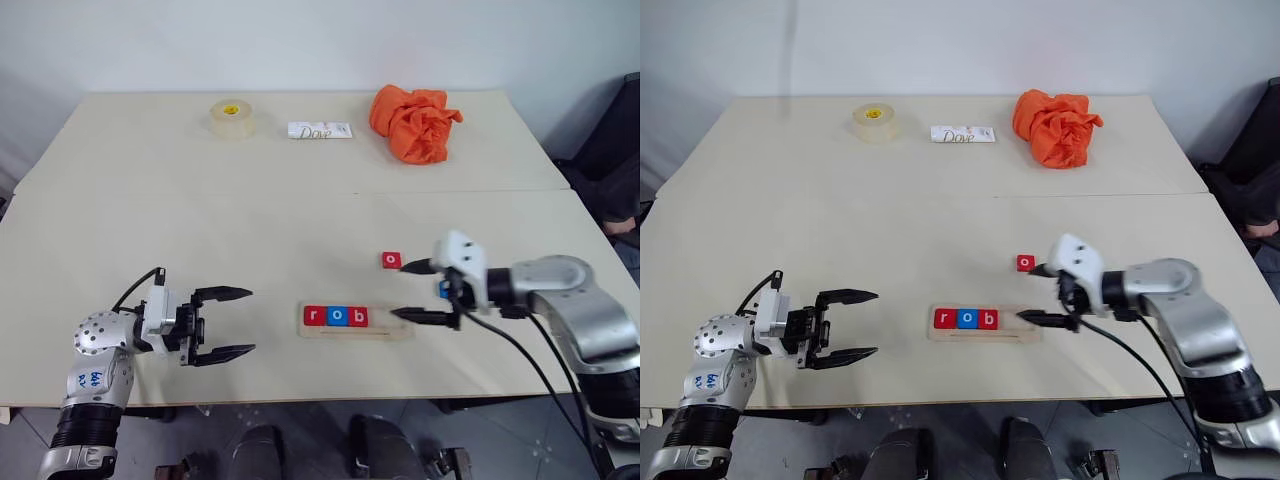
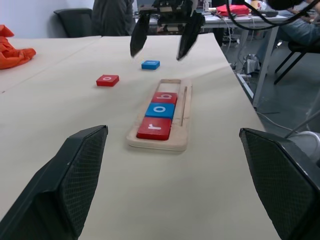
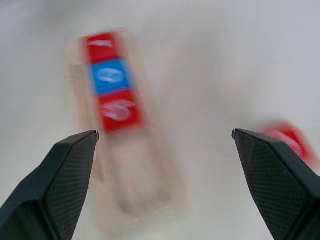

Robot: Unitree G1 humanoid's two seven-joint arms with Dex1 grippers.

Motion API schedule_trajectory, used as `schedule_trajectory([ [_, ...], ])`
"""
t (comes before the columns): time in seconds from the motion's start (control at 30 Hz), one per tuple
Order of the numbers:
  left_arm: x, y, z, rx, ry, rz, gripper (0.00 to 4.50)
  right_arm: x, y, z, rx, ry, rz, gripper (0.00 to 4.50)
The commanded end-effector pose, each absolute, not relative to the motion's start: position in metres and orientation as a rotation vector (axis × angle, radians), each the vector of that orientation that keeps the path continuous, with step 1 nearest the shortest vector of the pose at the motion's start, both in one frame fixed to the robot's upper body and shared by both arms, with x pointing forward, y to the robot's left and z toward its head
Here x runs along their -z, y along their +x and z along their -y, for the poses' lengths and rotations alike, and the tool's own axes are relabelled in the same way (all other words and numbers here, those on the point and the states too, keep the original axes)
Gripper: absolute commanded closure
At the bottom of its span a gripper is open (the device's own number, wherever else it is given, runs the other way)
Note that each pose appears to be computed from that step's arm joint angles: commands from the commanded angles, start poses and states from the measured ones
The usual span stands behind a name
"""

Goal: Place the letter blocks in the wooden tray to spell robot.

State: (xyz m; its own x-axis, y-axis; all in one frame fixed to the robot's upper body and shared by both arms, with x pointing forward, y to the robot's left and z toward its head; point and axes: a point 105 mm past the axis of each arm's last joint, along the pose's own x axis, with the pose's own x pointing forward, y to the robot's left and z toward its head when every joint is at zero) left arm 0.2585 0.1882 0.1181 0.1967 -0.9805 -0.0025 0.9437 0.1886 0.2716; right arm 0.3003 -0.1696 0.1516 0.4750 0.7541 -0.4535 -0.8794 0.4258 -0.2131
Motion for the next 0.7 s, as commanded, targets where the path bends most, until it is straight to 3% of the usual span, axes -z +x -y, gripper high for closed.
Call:
schedule_trajectory([
  [0.03, -0.122, 0.262, -0.189, 1.349, 0.248, 0.21, 0.0, -0.171, 0.306, 0.192, -0.928, -0.445, -0.199, 0.02],
  [0.37, -0.135, 0.278, -0.197, 1.32, 0.222, 0.254, 0.0, -0.164, 0.284, 0.25, -0.776, -0.332, -0.215, 0.02],
  [0.7, -0.134, 0.278, -0.202, 1.352, 0.241, 0.223, 0.0, -0.162, 0.277, 0.25, -0.737, -0.314, -0.194, 0.02],
])
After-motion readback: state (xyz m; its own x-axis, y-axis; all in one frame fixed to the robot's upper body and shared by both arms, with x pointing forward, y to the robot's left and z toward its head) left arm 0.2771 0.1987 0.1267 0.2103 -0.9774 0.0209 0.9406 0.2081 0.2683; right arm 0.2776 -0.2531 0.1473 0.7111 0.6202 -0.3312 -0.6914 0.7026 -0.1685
